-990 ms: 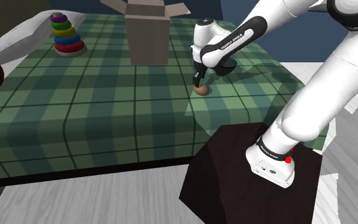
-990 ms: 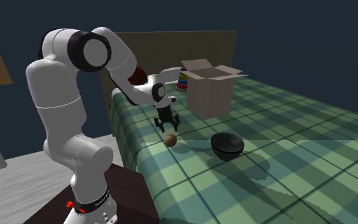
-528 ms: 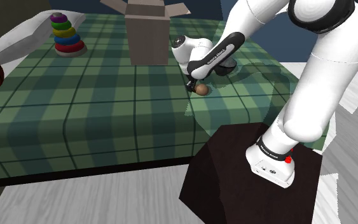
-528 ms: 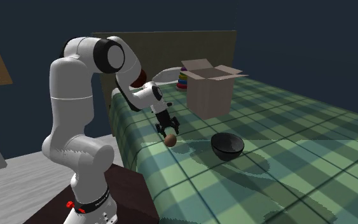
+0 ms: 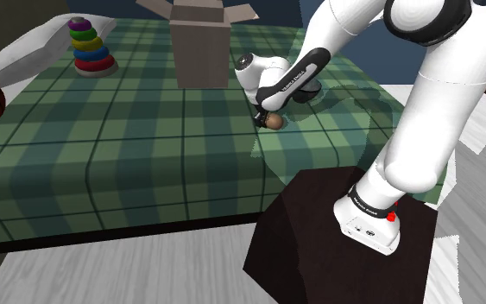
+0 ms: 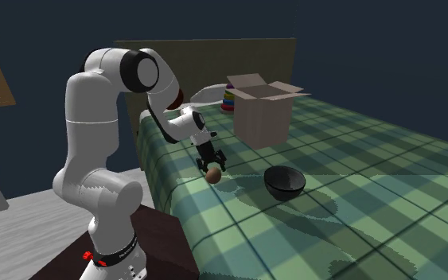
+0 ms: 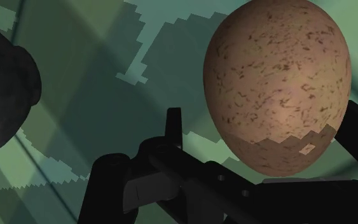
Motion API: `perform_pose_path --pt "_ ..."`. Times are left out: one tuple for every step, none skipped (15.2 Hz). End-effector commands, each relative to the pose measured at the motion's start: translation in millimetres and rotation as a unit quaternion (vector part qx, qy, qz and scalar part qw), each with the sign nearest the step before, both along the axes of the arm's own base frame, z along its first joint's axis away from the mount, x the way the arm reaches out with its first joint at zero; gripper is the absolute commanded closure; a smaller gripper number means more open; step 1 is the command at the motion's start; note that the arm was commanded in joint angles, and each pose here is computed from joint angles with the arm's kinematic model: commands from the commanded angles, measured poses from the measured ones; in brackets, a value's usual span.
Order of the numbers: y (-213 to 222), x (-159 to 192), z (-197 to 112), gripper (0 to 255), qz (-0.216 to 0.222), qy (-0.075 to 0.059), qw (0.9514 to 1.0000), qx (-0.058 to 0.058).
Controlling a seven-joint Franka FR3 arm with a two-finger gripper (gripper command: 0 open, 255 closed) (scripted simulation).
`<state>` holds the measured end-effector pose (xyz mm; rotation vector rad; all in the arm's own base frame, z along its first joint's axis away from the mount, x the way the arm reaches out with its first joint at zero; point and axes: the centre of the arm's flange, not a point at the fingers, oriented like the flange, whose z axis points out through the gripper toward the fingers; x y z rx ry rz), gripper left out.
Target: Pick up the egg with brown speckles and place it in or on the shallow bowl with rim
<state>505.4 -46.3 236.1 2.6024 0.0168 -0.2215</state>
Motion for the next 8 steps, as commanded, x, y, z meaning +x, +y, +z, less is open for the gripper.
perform_pose_path --pt "0.0 0.0 -0.1 0 0.000 0.000 1.0000 0.000" --pt "0.0 0.0 -0.1 0 0.000 0.000 1.0000 0.000" --pt "0.0 0.0 -0.1 255 0.000 0.000 1.0000 0.000" --pt "0.0 0.0 -0.1 255 0.000 0.000 1.0000 0.000" --pt "0.0 0.0 -0.1 255 0.000 0.000 1.0000 0.000" --pt "0.0 0.0 0.0 255 0.000 0.000 1.0000 0.000" --pt "0.0 0.0 0.0 255 0.000 0.000 1.0000 0.000" --pt "0.0 0.1 0.0 255 0.000 0.000 1.0000 0.000"
